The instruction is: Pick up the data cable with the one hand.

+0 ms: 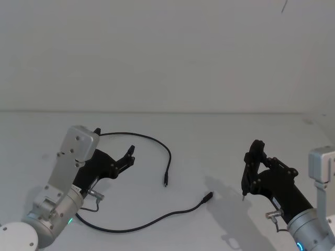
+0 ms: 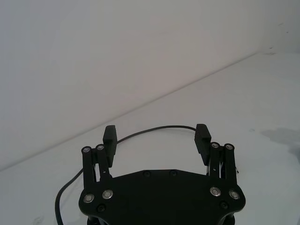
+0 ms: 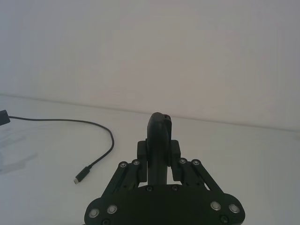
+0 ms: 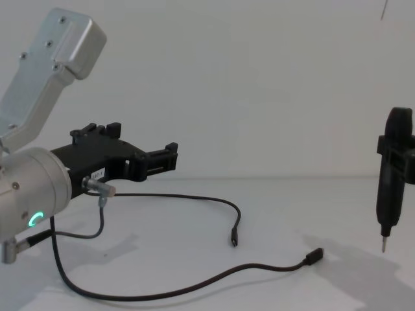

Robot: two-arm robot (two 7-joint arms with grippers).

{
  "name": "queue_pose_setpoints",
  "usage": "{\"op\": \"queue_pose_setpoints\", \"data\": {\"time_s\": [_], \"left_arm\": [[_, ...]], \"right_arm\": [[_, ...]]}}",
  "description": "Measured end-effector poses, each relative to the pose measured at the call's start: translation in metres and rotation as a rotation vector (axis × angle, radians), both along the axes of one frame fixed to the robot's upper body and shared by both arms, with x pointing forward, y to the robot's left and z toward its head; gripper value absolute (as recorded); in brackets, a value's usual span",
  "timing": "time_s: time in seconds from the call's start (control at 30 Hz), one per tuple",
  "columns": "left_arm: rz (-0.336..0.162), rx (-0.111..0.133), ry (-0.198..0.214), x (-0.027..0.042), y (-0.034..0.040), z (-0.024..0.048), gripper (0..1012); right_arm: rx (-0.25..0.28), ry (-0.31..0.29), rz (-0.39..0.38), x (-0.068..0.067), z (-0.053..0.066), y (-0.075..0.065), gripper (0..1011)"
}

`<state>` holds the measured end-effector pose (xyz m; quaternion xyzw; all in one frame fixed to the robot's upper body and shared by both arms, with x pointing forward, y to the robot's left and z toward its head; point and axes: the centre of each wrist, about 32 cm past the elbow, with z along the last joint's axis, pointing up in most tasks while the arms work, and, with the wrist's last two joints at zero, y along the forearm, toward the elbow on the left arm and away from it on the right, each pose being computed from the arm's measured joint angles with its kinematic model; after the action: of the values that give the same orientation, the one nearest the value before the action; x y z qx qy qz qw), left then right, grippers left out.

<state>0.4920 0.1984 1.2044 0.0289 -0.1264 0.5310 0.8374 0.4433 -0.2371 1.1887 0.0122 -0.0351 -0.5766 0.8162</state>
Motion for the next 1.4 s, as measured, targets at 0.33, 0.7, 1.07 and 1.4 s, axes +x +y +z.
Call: {"op": "queue_pose_setpoints", "data": {"time_s": [0.33,0.7,1.07,1.4], "left_arm": [[-0.015,0.006,0.008,-0.0002,0.0015,0.0010,1001],[-0.122,0.030,0.071,-0.0022,0.0144,0.0116,1001],[-0.264,0.102,0.172,-0.0002,0.0320,0.0340,1001],[-0.383,0.212,0.291,0.0049,0.0350,0.0578,1001]], "right_arm": [[0.000,0.000,0.000,0.000,0.000,0.000,279],[0.000,0.000,0.000,0.000,0.000,0.000,279],[0.000,0.000,0.000,0.000,0.000,0.000,279],[0.000,0.000,0.000,0.000,0.000,0.000,279]]}}
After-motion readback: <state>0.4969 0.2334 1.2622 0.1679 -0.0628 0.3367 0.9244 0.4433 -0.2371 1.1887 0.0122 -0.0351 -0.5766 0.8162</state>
